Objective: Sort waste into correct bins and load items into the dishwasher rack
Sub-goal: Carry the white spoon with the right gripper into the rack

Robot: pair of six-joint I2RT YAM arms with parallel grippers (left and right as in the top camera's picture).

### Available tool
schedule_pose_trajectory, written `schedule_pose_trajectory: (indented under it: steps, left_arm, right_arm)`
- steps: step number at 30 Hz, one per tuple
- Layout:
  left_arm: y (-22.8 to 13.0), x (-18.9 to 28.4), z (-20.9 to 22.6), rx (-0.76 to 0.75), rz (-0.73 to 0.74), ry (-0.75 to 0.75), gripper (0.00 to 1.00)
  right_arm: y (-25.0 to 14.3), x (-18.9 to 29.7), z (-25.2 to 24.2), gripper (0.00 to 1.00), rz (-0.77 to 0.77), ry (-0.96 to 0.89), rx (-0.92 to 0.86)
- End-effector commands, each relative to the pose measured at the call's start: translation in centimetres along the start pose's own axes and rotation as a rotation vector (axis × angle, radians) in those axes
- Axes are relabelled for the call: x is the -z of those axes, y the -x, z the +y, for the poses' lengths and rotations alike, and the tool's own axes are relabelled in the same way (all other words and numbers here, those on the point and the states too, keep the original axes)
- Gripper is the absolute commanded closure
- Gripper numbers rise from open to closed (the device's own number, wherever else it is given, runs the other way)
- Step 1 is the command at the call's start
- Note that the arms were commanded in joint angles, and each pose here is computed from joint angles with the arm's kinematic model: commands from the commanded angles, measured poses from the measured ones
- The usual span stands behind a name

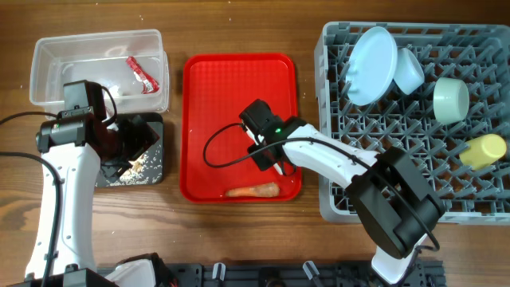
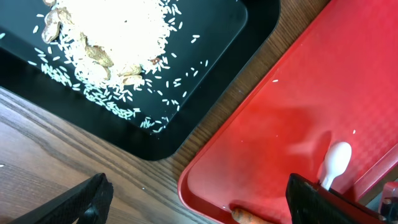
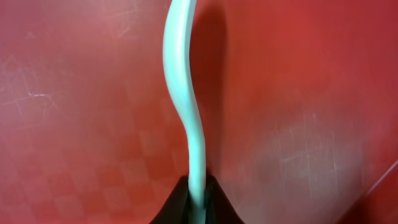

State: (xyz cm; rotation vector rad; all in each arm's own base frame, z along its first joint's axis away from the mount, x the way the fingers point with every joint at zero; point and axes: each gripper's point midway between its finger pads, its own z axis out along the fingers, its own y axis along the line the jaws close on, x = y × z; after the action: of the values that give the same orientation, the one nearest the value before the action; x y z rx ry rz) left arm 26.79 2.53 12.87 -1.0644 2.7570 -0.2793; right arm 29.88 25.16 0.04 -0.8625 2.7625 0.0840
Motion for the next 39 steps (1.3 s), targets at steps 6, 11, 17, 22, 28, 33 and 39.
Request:
schedule_pose_trajectory:
  steps: [6, 11, 17, 22, 28, 33, 39]
  left_arm:
    - [0.4, 0.2, 0.2, 0.019, -0.008, 0.009, 0.09]
    - [0.4, 0.2, 0.2, 0.02, -0.008, 0.008, 0.09]
    - [-0.6, 0.0, -1.3, -0.048, 0.012, -0.018, 0.09]
    - [-2.9, -0.5, -5.3, -0.313, 0.012, -0.063, 0.09]
    - [-9.3, -0.9, -9.9, -0.82, 0.054, -0.118, 0.08]
    - [-13.5, -0.9, -11.6, -1.089, 0.075, -0.145, 0.06]
    - [-16.8, -2.5, -11.9, -1.385, 0.125, -0.108, 0.09]
  right_arm:
    - [3.2, 8.8, -2.8, 0.96, -0.213, -0.021, -0.14]
    - [2.1, 16.1, -9.5, 0.96, -0.334, -0.116, -0.292]
    - [-2.6, 15.2, -15.1, 0.96, -0.19, -0.132, -0.505]
    - [-4.2, 12.5, -15.1, 0.96, -0.066, -0.12, -0.524]
    - [-5.0, 9.6, -14.4, 0.72, 0.033, -0.077, -0.544]
    - [-5.3, 9.8, -14.3, 0.6, 0.041, -0.077, -0.553]
    - [-4.7, 14.7, -14.2, 0.55, -0.096, -0.081, -0.57]
